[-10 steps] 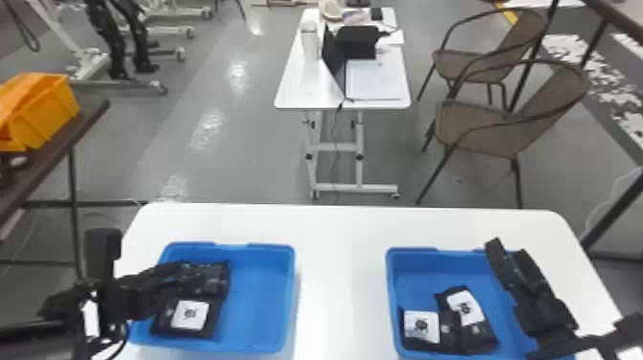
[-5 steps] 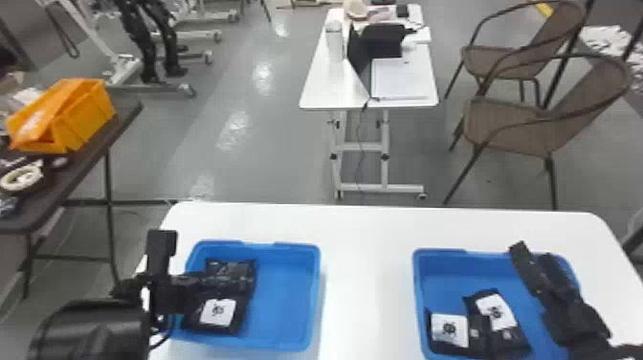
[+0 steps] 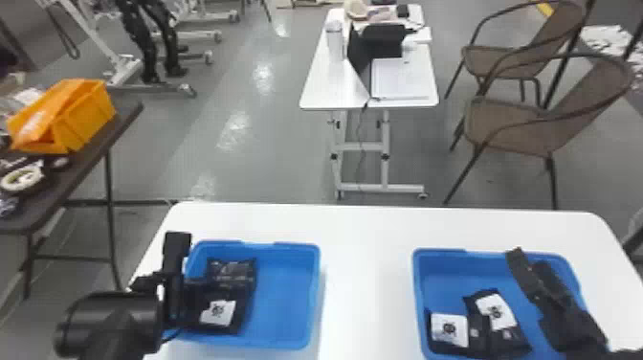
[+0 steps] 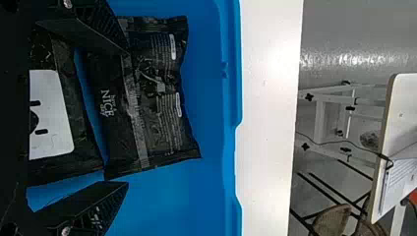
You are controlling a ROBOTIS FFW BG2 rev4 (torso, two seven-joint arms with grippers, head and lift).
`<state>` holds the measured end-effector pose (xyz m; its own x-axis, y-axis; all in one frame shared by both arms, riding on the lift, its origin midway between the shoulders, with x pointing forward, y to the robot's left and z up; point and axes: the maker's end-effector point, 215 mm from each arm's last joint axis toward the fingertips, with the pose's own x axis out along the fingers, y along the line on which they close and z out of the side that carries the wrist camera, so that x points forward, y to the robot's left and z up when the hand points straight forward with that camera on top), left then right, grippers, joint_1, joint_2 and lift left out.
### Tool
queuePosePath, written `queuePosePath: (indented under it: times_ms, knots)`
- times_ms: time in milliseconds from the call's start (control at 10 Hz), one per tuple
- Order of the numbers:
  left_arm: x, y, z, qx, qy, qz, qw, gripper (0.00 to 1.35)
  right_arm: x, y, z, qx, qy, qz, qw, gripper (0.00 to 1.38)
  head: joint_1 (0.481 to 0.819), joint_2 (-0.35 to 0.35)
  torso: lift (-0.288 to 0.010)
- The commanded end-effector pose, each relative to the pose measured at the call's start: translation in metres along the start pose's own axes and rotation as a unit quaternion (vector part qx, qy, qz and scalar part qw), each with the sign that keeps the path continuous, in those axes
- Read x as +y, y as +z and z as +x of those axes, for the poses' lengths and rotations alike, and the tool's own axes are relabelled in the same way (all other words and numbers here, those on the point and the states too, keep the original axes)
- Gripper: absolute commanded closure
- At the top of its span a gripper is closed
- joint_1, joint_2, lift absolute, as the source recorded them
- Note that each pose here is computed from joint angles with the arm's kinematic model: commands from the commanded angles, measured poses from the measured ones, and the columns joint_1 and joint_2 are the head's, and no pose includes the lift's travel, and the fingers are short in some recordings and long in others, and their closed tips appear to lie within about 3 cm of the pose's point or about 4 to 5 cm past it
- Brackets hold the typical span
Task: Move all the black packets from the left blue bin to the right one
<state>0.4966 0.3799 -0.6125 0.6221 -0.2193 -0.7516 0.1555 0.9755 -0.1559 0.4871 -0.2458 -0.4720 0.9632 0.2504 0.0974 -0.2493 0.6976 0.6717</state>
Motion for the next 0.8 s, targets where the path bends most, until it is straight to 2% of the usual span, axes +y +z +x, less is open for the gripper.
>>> queuePosePath:
  times_ms: [0, 100, 200, 300, 400, 600, 700]
  knots:
    - [0.003, 0.009, 0.003, -0.005, 0.006, 0.017, 0.9998, 0.12, 0.003, -0.007, 0.001, 0.0, 0.001, 0.01, 1.0, 0.21, 0.695, 0.149, 0.0]
    - [0.007, 0.015, 0.003, -0.011, 0.016, 0.012, 0.9997, 0.15, 0.003, -0.01, 0.0, 0.004, 0.003, 0.014, 1.0, 0.21, 0.695, 0.152, 0.0]
    - [0.01, 0.019, 0.003, -0.016, 0.023, 0.005, 0.9996, 0.33, 0.003, -0.013, -0.001, 0.007, 0.003, 0.017, 1.0, 0.21, 0.695, 0.158, 0.0]
    - [0.011, 0.017, 0.004, -0.013, 0.03, 0.007, 0.9994, 0.74, 0.003, -0.013, -0.001, 0.008, 0.005, 0.018, 1.0, 0.21, 0.695, 0.163, 0.0]
    - [0.009, 0.012, 0.006, 0.0, 0.03, 0.006, 0.9995, 0.89, 0.004, -0.013, 0.0, 0.007, 0.007, 0.019, 1.0, 0.21, 0.695, 0.165, 0.0]
    - [0.01, 0.0, 0.006, 0.029, 0.035, 0.013, 0.9989, 0.9, 0.004, -0.015, 0.0, 0.008, 0.009, 0.025, 1.0, 0.21, 0.695, 0.166, 0.0]
    - [0.013, -0.005, 0.005, 0.045, 0.039, 0.025, 0.9979, 1.0, 0.005, -0.015, 0.001, 0.008, 0.01, 0.026, 1.0, 0.21, 0.695, 0.167, 0.0]
